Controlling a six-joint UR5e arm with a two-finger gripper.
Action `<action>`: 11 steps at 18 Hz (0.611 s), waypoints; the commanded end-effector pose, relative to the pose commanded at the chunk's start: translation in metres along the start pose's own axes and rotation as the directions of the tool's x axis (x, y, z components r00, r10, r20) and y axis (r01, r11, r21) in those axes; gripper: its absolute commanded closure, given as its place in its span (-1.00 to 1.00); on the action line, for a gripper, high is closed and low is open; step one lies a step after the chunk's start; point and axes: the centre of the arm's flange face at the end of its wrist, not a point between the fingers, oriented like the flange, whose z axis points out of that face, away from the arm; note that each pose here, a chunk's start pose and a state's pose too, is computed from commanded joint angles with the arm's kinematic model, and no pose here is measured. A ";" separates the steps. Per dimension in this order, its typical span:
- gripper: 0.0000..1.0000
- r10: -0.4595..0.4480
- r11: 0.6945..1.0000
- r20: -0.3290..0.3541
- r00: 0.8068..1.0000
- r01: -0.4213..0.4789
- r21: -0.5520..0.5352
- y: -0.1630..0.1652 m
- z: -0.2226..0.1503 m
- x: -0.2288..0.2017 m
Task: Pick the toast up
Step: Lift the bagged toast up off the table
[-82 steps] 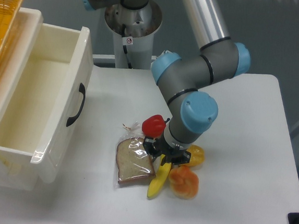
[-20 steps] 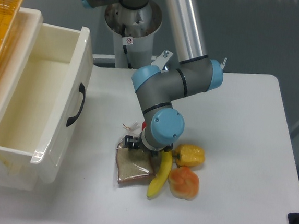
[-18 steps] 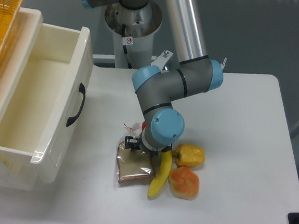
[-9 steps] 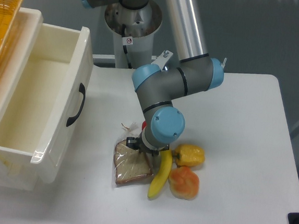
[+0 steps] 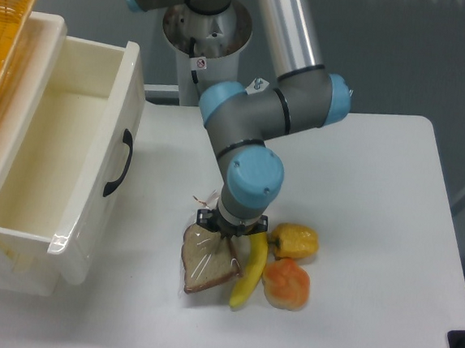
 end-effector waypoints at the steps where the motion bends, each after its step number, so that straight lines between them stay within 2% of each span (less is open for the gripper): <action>1: 1.00 0.025 1.000 0.009 1.000 -0.025 0.009 0.001 -0.007 0.001; 3: 1.00 0.113 0.993 0.022 0.993 -0.114 0.032 0.006 -0.025 0.003; 6: 1.00 0.234 0.971 0.031 0.972 -0.235 0.038 0.018 -0.049 -0.002; 9: 1.00 0.269 0.961 0.042 0.962 -0.271 0.048 0.028 -0.067 -0.016; 11: 1.00 0.302 0.953 0.027 0.953 -0.303 0.028 0.033 -0.066 -0.024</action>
